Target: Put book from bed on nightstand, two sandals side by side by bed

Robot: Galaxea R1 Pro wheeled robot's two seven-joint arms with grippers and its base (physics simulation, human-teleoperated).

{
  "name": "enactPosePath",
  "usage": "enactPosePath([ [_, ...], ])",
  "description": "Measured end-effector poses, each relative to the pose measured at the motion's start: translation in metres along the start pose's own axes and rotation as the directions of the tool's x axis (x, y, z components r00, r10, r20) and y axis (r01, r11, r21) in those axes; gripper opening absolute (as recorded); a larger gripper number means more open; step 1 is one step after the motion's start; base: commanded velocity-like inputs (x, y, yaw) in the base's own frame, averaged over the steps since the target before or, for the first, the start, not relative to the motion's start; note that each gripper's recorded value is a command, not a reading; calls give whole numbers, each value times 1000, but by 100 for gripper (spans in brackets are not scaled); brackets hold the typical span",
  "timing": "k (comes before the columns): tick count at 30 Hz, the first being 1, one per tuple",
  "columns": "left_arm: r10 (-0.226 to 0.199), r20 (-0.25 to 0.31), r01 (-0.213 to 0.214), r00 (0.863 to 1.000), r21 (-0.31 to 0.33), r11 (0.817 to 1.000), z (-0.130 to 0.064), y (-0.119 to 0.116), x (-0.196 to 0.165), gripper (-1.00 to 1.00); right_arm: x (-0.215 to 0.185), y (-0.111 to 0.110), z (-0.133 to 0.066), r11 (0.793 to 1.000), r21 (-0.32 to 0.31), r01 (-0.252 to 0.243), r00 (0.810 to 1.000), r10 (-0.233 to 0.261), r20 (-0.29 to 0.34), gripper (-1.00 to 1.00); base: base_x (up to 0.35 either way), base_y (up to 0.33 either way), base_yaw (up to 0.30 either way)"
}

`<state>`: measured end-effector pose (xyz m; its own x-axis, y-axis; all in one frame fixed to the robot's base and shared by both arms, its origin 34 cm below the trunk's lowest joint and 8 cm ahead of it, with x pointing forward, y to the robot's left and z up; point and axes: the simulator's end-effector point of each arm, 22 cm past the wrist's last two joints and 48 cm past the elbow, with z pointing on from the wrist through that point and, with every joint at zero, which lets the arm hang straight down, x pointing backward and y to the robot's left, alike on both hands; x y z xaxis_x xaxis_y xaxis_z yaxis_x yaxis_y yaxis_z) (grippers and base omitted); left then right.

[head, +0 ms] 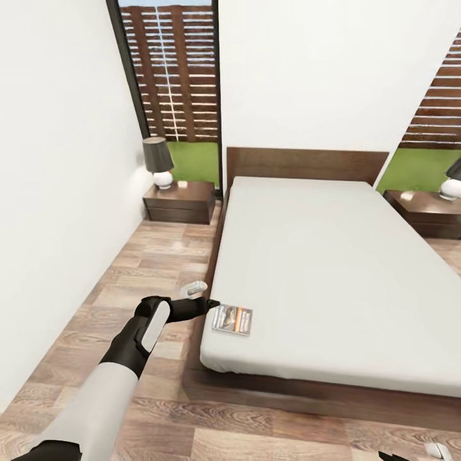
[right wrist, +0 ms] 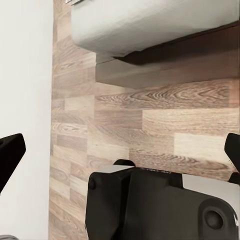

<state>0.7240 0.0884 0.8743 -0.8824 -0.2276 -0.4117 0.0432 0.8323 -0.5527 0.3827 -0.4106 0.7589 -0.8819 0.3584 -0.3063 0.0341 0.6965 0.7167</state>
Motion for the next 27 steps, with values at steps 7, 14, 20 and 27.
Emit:
enactPosePath([
  [7, -6, -9, 6, 1000, -3, 1000, 5, 4, 4, 100, 3, -2, 1, 1000, 4, -7, 1000, 7, -8, 100, 115, -36, 0],
  [14, -7, -20, 7, 1000, -5, 1000, 9, 7, 9, 100, 7, -4, 1, 1000, 7, -14, 1000, 14, -15, 100, 137, -104, 0],
  [20, -10, -29, 9, 1000, -7, 1000, 13, 9, 13, 100, 9, -6, 2, 1000, 10, -20, 1000, 20, -22, 100, 192, -167, 0],
  [27, -15, -38, 15, 999, -9, 1000, 17, 13, 17, 100, 13, -8, 2, 1000, 15, -27, 999, 27, -30, 100, 35, -30, 0],
])
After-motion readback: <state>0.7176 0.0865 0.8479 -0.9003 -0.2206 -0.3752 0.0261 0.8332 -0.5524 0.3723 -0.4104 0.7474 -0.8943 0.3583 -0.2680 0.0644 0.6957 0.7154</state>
